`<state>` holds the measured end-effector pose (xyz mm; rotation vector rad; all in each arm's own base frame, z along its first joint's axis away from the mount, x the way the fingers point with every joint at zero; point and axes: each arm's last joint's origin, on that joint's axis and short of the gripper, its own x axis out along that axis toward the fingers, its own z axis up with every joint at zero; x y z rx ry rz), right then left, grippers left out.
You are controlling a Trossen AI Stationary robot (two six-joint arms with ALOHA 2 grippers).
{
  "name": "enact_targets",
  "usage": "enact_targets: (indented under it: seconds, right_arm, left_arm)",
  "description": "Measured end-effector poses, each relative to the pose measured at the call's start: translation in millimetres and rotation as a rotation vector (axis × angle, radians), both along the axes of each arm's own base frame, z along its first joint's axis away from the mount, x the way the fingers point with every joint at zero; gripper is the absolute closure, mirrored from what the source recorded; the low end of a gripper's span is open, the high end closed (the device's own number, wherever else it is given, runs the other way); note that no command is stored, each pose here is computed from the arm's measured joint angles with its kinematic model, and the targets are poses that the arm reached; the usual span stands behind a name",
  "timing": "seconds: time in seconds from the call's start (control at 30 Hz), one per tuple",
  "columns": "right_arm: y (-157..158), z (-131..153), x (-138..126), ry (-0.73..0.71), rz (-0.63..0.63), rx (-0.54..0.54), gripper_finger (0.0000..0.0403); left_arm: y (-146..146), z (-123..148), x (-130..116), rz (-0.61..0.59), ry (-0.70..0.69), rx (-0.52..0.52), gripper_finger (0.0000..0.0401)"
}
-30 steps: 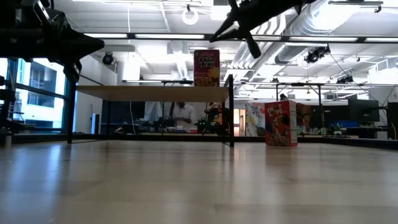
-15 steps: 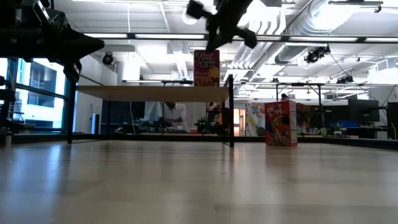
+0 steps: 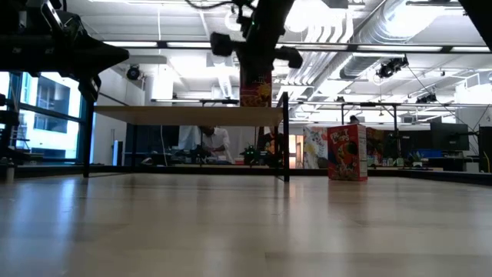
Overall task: Stack cereal on shelf
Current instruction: Put the top purple cereal box on the shelf
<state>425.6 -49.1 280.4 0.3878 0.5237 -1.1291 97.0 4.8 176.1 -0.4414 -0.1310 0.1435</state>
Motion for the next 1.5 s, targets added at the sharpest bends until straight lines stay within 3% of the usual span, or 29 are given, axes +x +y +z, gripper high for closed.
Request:
enact_targets:
  seconds: [0.73,1.2,1.5]
  right_arm:
    - [-34,3,0,-0.075,-0.058,0.022,0.0403]
    - [-44,2,-2,-0.03,-0.059,0.004,0.0403]
    - [-45,0,-3,0.093,0.102,0.038,0.0403]
  left_arm:
    - [0,0,0,0.0,0.0,0.0,0.0398]
    - [0,0,0,0.0,0.0,0.0,0.0398]
    - [0,0,0,0.0,0.0,0.0,0.0398]
